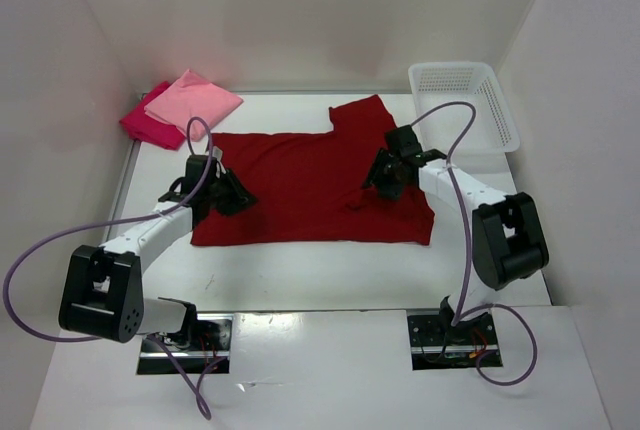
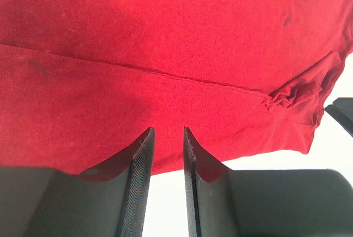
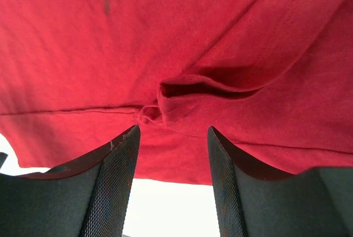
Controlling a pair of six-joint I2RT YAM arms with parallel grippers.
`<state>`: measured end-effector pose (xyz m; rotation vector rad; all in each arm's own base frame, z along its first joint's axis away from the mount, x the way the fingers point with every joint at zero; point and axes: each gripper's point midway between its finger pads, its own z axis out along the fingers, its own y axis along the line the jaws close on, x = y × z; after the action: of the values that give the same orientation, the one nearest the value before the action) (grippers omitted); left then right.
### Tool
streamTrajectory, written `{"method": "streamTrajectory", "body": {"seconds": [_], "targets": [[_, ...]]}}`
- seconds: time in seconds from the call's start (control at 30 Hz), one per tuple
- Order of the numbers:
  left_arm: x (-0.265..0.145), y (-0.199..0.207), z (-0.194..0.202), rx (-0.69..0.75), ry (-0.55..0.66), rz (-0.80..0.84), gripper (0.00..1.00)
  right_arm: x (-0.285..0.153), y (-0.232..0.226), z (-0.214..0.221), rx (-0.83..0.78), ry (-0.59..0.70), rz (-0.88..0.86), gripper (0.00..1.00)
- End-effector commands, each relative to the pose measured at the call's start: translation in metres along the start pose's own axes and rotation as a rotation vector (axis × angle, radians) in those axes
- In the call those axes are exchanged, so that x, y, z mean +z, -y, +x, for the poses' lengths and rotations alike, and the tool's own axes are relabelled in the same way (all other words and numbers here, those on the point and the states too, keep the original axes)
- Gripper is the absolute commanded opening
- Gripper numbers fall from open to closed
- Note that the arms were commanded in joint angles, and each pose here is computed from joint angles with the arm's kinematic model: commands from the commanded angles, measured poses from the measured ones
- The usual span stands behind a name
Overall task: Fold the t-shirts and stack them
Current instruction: Fold the flattened tshirt in 1/3 of the way
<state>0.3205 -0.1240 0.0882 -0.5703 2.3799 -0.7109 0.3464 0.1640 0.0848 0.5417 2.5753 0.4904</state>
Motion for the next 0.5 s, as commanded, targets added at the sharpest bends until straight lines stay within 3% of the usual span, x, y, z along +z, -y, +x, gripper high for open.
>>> {"method": "streamTrajectory", "body": {"seconds": [0.0,0.2,0.47], "targets": [[0.002,0.002,-0.003,0.016,0.007,0.024,0.35,0.008,-0.004,-0.002,-0.054,0.006,0.031,0.58],[0.002,0.002,0.000,0.016,0.001,0.031,0.36,0.019,-0.019,-0.009,-0.078,0.009,0.031,0.58],[0.003,0.002,0.003,0.007,-0.005,0.038,0.37,0.024,-0.015,-0.014,-0.078,0.016,0.070,0.42]]}}
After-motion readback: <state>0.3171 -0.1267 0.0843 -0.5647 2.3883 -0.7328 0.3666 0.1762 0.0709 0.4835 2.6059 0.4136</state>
